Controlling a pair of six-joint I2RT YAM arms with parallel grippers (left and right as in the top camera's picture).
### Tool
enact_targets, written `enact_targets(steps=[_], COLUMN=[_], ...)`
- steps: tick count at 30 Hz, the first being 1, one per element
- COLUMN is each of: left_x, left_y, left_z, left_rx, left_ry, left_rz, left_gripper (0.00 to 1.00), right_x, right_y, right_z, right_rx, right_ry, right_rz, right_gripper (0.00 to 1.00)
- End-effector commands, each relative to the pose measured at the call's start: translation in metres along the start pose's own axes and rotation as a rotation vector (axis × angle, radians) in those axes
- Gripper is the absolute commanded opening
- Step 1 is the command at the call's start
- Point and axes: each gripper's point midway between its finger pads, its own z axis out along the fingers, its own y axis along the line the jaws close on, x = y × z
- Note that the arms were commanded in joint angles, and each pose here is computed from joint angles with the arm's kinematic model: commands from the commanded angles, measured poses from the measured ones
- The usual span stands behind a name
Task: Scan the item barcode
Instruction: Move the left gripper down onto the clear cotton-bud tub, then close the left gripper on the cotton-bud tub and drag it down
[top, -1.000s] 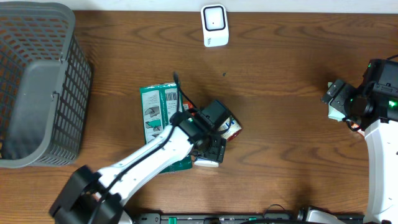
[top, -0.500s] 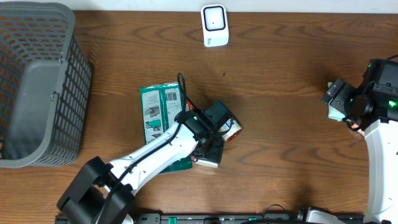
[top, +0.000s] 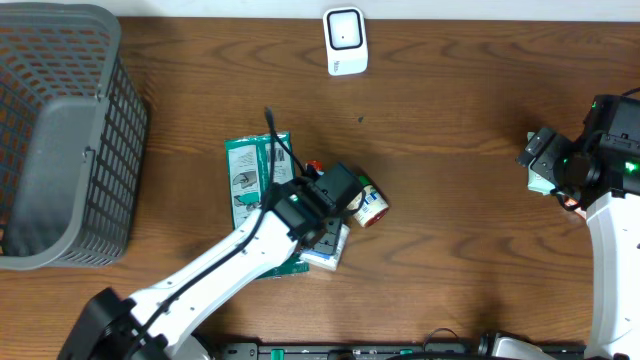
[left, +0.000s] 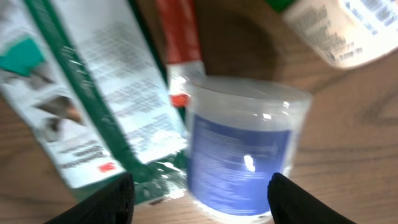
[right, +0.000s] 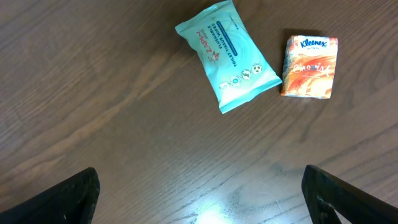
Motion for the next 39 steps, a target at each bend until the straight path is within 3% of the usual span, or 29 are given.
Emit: enact_targets(steps=[1,4,6,13,22,29,39], left_x=[-0.008,0.0,0.003,-0.005,0.001,0.012,0.006], left_y=[0.006,-0.018,-0.023,0.015,0.019,-0.004,-0.01], left_z=[-0.012,-0.013,-0.011,0.006,0.034,0.031,0.004], left_rx=[-0.019,0.119,0.137,-0.1,-0.167,-0.031,0.042], left_ry=[-0.064,-0.008,0.015,-0.039,0.029,0.097,0.033], left_rz=[0.007,0.008,-0.019,-0.025,-0.036,-0.046,-0.056], left_gripper=[0.68,0.67,0.6,0.34,0.34,0.34,0.34], right_x=[-0.005,-0.005,-0.005,-0.005,-0.005,-0.005,-0.005], right_y=[-0.003,-0.003,-0.003,-0.003,-0.003,-0.003,-0.003], right_z=[-0.004,-0.004,-0.004,-0.004,-0.004,-0.004,-0.004], right_rx=[0.012,0.012,0.012,0.012,0.012,0.012,0.012], right_ry=[-0.021,-0.021,-0.021,-0.021,-0.021,-0.021,-0.021], right_rz=[-0.007,-0.007,-0.007,-0.007,-0.007,-0.007,-0.007], right_gripper=[0.99,0.99,0.99,0.99,0.99,0.99,0.99])
